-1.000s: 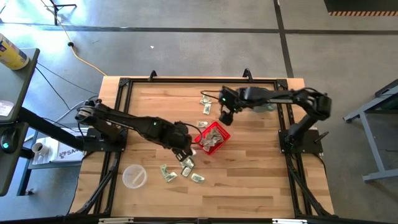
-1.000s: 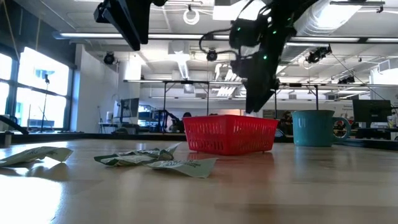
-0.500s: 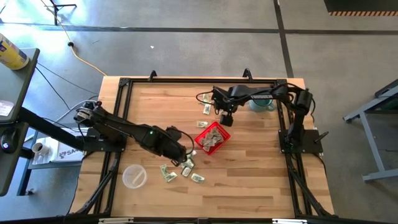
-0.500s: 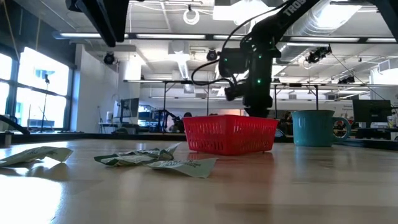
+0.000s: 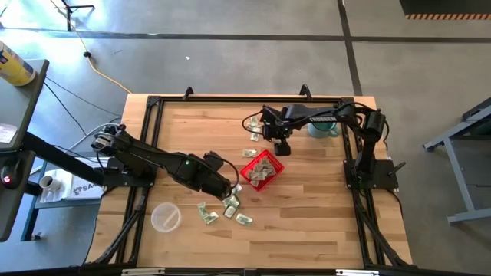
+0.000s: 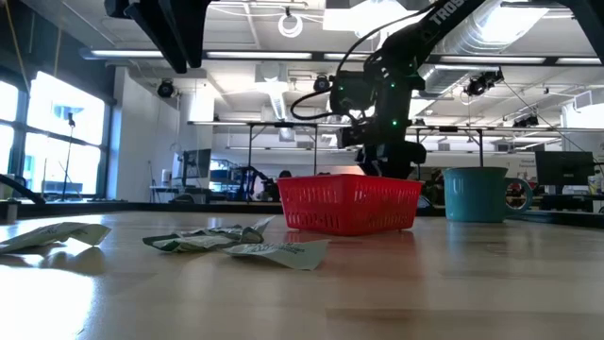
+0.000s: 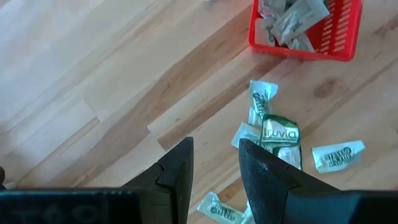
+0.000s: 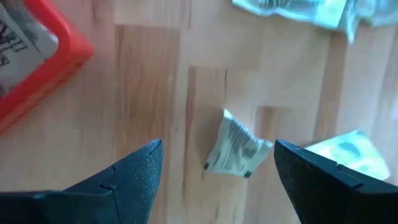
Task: Pick and place items into bin
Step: Put the white stevia pack into the red bin
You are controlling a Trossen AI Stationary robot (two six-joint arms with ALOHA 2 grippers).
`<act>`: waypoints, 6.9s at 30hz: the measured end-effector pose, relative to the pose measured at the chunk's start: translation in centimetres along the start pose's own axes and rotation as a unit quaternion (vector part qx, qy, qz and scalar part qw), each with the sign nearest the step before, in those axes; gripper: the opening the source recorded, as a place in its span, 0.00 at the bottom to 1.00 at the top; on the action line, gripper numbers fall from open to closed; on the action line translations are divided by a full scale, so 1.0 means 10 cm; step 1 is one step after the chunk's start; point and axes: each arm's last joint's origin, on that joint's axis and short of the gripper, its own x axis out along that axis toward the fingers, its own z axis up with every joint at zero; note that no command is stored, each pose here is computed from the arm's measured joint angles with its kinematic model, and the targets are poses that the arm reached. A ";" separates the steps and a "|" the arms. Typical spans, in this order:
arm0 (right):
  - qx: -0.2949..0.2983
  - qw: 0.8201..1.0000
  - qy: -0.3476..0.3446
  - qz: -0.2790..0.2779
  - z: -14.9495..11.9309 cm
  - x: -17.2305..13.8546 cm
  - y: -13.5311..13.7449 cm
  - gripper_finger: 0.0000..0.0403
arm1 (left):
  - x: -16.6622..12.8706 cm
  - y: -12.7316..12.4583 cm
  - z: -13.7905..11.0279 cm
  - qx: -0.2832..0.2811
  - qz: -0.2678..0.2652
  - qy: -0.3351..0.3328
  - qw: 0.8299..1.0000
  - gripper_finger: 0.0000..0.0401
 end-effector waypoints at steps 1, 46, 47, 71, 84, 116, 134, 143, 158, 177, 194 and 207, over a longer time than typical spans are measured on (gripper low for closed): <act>-0.004 1.000 -0.003 -0.004 0.01 0.00 -0.01 0.74 | 0.00 0.00 0.00 0.000 0.001 -0.003 1.000 0.40; 0.166 0.985 -0.032 0.026 0.25 -0.57 0.11 0.01 | 0.01 0.01 0.01 0.082 0.009 -0.013 0.997 0.40; 0.171 0.983 -0.050 0.040 0.29 -0.68 0.16 0.02 | 0.01 0.01 0.01 0.082 0.009 -0.014 0.997 0.40; 0.111 0.978 0.027 0.172 0.77 0.10 1.33 0.19 | 0.01 0.00 0.01 0.070 0.008 -0.023 0.997 0.40; 0.090 0.985 0.008 0.149 0.81 0.00 1.54 0.24 | 0.01 0.00 0.02 0.072 0.007 -0.023 0.997 0.40; 0.270 0.963 0.001 -0.002 0.10 -0.74 -0.24 0.42 | 0.24 -0.05 0.11 0.083 -0.047 -0.008 0.995 0.40; 0.135 0.990 0.033 0.009 0.06 -0.96 0.80 0.43 | 0.85 0.07 -0.52 0.313 -0.130 0.190 0.921 0.40; 0.151 0.987 0.037 0.040 -0.06 -0.69 1.14 0.43 | 0.82 0.05 -0.60 0.492 -0.109 0.118 0.856 0.40; 0.150 0.988 0.034 0.032 -0.03 -0.74 1.64 0.43 | 1.01 0.00 -1.06 0.689 -0.153 0.045 0.707 0.40; 0.165 0.986 0.025 -0.002 -0.05 -0.77 1.85 0.43 | 1.25 -0.08 -1.16 0.707 -0.154 0.083 0.686 0.36; 0.157 0.987 0.017 -0.035 -0.06 -0.77 1.84 0.41 | 1.19 -0.02 -1.10 0.721 -0.075 0.094 0.682 0.06; 0.138 0.988 0.009 -0.069 -0.05 -0.77 1.81 0.40 | 0.99 0.01 -1.03 0.659 -0.030 0.150 0.737 0.06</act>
